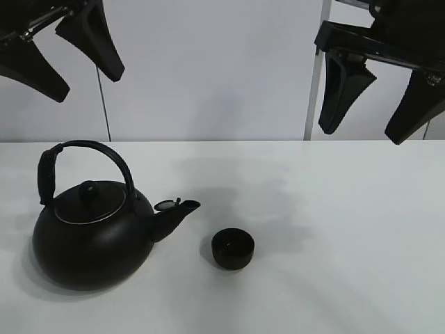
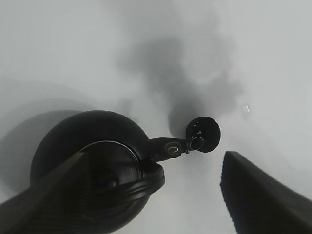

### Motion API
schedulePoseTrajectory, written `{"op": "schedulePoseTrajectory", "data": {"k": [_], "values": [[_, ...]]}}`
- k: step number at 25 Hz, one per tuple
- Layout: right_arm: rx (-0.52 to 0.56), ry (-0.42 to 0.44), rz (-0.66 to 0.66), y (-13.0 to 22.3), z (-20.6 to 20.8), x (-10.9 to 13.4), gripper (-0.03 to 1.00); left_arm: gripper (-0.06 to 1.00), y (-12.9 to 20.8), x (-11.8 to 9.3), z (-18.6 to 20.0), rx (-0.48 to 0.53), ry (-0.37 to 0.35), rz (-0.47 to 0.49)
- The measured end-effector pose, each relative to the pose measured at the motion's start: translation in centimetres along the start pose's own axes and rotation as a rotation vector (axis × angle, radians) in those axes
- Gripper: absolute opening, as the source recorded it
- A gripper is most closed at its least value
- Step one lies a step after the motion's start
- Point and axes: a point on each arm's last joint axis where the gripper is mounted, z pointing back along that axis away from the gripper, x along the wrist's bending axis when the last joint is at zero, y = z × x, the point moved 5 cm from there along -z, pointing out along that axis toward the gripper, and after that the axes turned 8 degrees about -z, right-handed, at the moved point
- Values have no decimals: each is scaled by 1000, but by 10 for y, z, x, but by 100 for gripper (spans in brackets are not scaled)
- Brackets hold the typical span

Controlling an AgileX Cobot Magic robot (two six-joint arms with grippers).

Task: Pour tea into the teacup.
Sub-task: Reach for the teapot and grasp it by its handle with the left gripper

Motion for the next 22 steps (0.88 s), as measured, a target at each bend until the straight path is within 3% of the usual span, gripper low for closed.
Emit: {"op": "schedulePoseTrajectory", "data": {"k": [22], "values": [[0, 0, 0, 0, 0, 0, 55, 54, -4, 1, 0, -29, -8, 0]]}}
